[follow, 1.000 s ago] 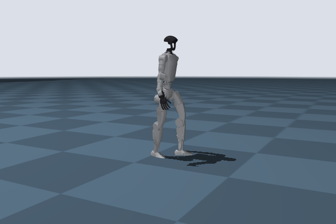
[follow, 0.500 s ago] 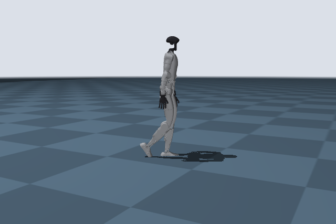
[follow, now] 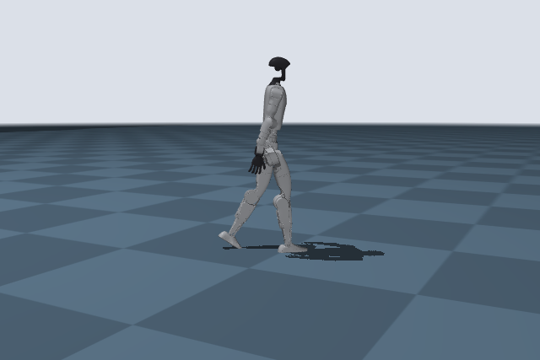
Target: Walk run
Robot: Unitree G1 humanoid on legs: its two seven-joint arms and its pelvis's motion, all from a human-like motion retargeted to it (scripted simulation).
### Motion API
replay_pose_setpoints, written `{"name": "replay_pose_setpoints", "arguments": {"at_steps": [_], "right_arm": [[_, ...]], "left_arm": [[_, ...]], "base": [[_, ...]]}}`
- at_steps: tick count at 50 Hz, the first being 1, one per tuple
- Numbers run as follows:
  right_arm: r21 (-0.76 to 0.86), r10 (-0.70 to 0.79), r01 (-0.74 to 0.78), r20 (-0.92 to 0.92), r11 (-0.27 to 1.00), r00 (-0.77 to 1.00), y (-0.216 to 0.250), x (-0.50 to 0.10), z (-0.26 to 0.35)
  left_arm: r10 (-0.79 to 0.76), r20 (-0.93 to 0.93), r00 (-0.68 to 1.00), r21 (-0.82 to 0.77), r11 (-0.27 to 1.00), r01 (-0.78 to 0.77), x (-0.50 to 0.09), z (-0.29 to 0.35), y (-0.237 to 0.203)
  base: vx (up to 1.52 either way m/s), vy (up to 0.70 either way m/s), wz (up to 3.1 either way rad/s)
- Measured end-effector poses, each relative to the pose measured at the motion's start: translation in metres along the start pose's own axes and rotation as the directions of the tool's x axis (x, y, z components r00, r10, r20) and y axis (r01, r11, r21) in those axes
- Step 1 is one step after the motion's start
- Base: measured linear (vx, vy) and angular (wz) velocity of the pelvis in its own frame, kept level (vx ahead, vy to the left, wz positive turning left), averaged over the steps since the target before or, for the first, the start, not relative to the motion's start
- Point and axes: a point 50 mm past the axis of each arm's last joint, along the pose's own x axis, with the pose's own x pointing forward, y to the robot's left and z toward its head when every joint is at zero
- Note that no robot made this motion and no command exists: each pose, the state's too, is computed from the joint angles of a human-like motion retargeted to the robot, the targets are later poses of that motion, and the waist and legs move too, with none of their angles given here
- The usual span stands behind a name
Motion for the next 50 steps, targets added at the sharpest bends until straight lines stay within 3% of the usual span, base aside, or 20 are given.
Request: {"name": "replay_pose_setpoints", "arguments": {"at_steps": [3,9,13,21,25,31,38,43,50], "right_arm": [[-0.004,-0.050,0.050,0.069,0.999,0.996,-0.032,0.000,0.028],[-0.037,-0.133,0.151,0.298,0.988,0.945,-0.063,-0.006,0.091],[-0.089,-0.155,0.216,0.446,0.972,0.881,-0.083,-0.017,0.133],[-0.192,-0.133,0.309,0.613,0.931,0.779,-0.113,-0.045,0.189],[-0.192,-0.135,0.332,0.648,0.923,0.750,-0.116,-0.050,0.195],[-0.193,-0.133,0.272,0.530,0.943,0.838,-0.100,-0.029,0.153],[-0.151,-0.052,0.081,0.184,0.985,0.982,-0.043,0.000,0.054],[-0.184,0.062,-0.053,0.044,0.982,0.997,-0.015,0.001,0.014],[-0.122,0.000,-0.004,-0.033,0.992,0.999,-0.002,-0.003,-0.023]], "left_arm": [[-0.074,-0.166,0.983,-0.019,0.997,0.072,-0.007,-0.042,-0.028],[-0.157,-0.318,0.935,0.065,0.980,0.187,-0.026,-0.100,-0.057],[-0.158,-0.344,0.925,0.047,0.982,0.185,-0.034,-0.118,-0.069],[-0.265,-0.358,0.896,-0.194,0.959,0.206,-0.047,-0.138,-0.097],[-0.294,-0.351,0.889,-0.165,0.954,0.250,-0.051,-0.144,-0.101],[-0.276,-0.438,0.855,-0.047,0.957,0.285,-0.061,-0.163,-0.095],[-0.209,-0.468,0.859,-0.175,0.974,0.142,-0.057,-0.160,-0.066],[-0.040,-0.317,0.948,-0.225,0.974,-0.035,-0.027,-0.102,-0.020],[0.094,0.065,0.993,-0.164,0.983,-0.083,-0.005,0.013,0.044]], "base": [[0.88,0.08,0.25],[0.74,-0.48,-0.28],[0.62,-0.29,-1.18],[0.68,-0.17,-0.88],[0.77,-0.07,-1.03],[0.89,-0.02,-0.80],[0.91,-0.02,-0.49],[0.67,-0.07,-0.67],[0.61,-0.03,0.51]]}}
